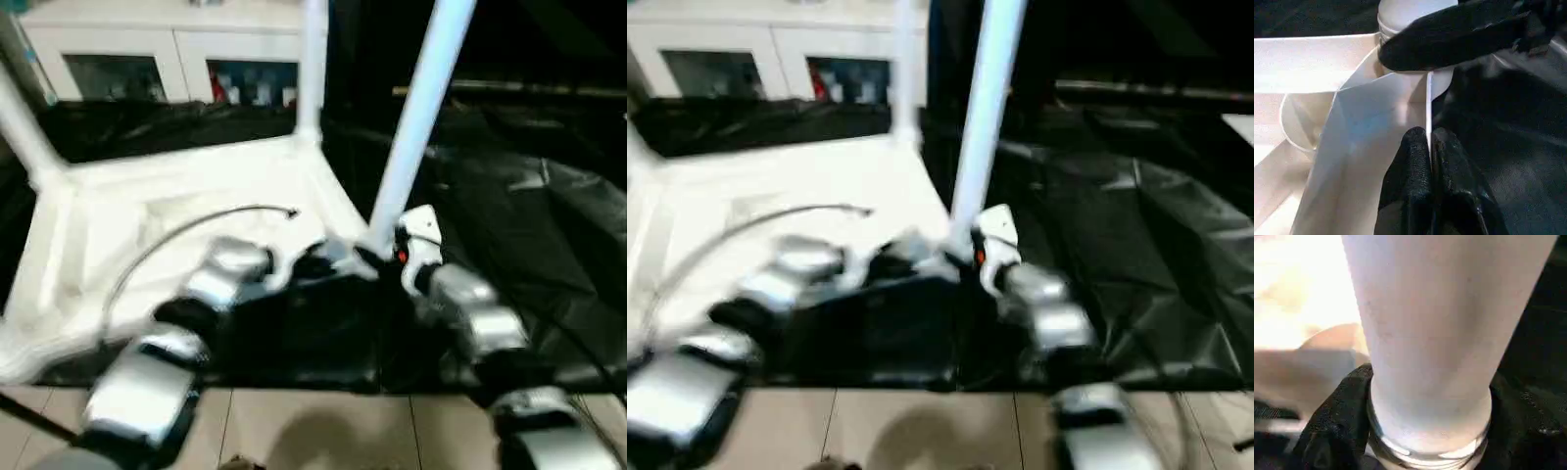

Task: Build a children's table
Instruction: Rotate leg to tighten

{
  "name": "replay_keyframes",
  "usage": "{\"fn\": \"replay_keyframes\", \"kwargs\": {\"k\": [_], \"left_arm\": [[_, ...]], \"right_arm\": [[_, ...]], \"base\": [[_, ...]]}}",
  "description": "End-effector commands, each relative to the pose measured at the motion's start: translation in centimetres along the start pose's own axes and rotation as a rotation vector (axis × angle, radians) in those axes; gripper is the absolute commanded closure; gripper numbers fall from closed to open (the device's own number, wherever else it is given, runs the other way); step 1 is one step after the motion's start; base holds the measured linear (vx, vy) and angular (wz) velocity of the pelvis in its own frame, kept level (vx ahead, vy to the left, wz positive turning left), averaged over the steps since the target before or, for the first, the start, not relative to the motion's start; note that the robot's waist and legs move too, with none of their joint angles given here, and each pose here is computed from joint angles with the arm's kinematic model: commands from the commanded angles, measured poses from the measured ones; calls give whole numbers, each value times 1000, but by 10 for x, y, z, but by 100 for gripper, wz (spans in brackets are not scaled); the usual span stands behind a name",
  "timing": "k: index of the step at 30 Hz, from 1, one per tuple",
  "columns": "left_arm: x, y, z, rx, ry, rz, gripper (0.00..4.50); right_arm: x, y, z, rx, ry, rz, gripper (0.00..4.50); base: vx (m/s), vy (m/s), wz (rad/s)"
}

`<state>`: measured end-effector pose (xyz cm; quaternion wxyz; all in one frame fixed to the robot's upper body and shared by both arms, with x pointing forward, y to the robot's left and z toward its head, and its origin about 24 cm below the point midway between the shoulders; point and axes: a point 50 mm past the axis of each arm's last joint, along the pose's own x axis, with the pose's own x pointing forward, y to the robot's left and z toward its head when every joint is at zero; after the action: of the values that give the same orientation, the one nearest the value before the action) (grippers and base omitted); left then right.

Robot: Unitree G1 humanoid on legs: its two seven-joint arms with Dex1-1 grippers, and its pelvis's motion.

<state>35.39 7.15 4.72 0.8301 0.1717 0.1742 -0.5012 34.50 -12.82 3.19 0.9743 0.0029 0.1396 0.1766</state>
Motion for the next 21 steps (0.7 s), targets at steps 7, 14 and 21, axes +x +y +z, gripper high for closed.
{"fn": "replay_keyframes", "kwargs": {"k": [7, 14, 21], "left_arm": [[20, -5, 15, -77, -67, 159, 450], [7, 2, 4, -7, -15, 78, 450], [-15, -3, -9, 59, -7, -216, 450]], "right_arm": [[12, 27, -8, 53, 23, -43, 117], [5, 4, 18, -102, -45, 92, 61], [-26, -17, 26, -291, 15, 450, 61]], "base": [[0, 0, 0], [0, 0, 0], [0, 0, 0]]}}
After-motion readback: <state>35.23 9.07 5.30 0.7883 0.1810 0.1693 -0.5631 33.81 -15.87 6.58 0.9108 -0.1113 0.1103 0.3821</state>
